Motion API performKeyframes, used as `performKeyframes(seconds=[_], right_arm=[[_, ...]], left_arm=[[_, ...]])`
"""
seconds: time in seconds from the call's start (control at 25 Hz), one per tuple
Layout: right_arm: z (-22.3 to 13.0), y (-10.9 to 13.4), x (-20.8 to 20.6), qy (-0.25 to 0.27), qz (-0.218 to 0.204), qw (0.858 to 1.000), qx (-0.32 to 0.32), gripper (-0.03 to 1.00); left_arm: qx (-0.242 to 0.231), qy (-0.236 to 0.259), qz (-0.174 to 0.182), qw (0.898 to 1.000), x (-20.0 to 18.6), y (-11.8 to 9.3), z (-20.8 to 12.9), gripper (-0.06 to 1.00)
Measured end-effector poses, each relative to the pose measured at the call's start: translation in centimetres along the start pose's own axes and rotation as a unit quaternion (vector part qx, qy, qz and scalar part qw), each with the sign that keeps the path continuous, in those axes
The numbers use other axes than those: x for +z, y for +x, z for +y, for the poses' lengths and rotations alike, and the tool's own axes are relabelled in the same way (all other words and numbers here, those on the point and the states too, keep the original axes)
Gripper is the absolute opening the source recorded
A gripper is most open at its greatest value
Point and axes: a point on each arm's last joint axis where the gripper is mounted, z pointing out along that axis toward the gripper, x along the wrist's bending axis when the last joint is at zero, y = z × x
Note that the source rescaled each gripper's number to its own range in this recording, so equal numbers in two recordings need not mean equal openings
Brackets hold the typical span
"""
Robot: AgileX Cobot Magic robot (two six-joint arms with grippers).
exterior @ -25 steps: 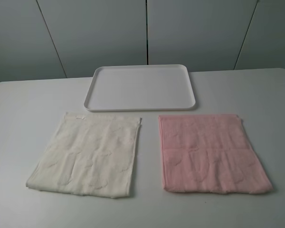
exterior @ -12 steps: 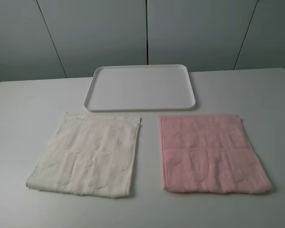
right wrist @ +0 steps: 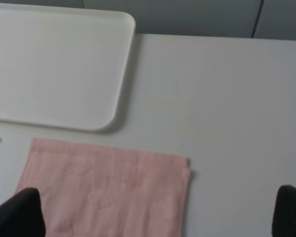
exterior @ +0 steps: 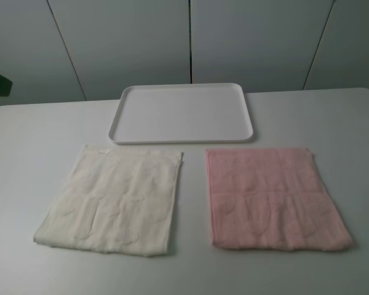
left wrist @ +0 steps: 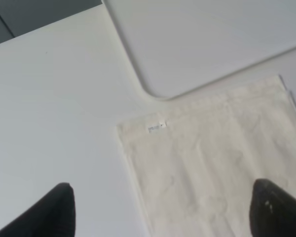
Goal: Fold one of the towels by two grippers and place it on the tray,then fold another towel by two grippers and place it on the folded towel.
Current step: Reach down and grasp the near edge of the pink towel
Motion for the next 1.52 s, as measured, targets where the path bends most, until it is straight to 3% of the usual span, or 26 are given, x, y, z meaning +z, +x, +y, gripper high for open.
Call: performKeyframes(seconds=[0.16, 0.28, 0.56, 0.72, 0.88, 1.0, 1.16, 1.24, 1.52], right_arm=[[4.3, 0.1, 1.9, -0.002, 0.029, 1.000, -0.005, 1.00], [6.6, -0.1, 3.7, 0.025, 0.038, 0.999, -0.017, 1.00], [7.2, -1.8, 7.2, 0.114, 0.042, 0.992, -0.022, 1.00], [6.2, -2.7, 8.4, 0.171, 0.063, 0.978, -0.100, 1.00], [4.8, -3.0, 10.0, 0.244, 0.096, 0.950, -0.168, 1.00], [2.6, -3.8, 11.2, 0.294, 0.095, 0.922, -0.234, 1.00], [-2.0, -3.1, 12.7, 0.341, 0.159, 0.858, -0.350, 1.00], [-4.0, -2.4, 13.3, 0.344, 0.184, 0.833, -0.392, 1.00], [-7.8, -1.9, 14.4, 0.334, 0.203, 0.798, -0.459, 1.00]], left_arm=[[0.028, 0.017, -0.024, 0.999, 3.8, 1.4, 3.1, 0.93], [0.070, 0.032, -0.054, 0.996, 6.5, 0.7, 5.0, 0.93], [0.192, 0.094, -0.119, 0.970, 13.1, -4.9, 7.2, 0.93], [0.240, 0.130, -0.151, 0.950, 16.0, -8.0, 7.2, 0.93], [0.312, 0.155, -0.174, 0.921, 18.0, -12.4, 6.4, 0.93], [0.373, 0.172, -0.193, 0.891, 18.9, -16.4, 5.1, 0.93], [0.424, 0.191, -0.221, 0.857, 19.8, -20.9, 2.9, 0.93], [0.444, 0.200, -0.233, 0.842, 20.1, -22.8, 1.8, 0.93], [0.499, 0.223, -0.265, 0.795, 21.2, -28.2, -2.2, 0.93]])
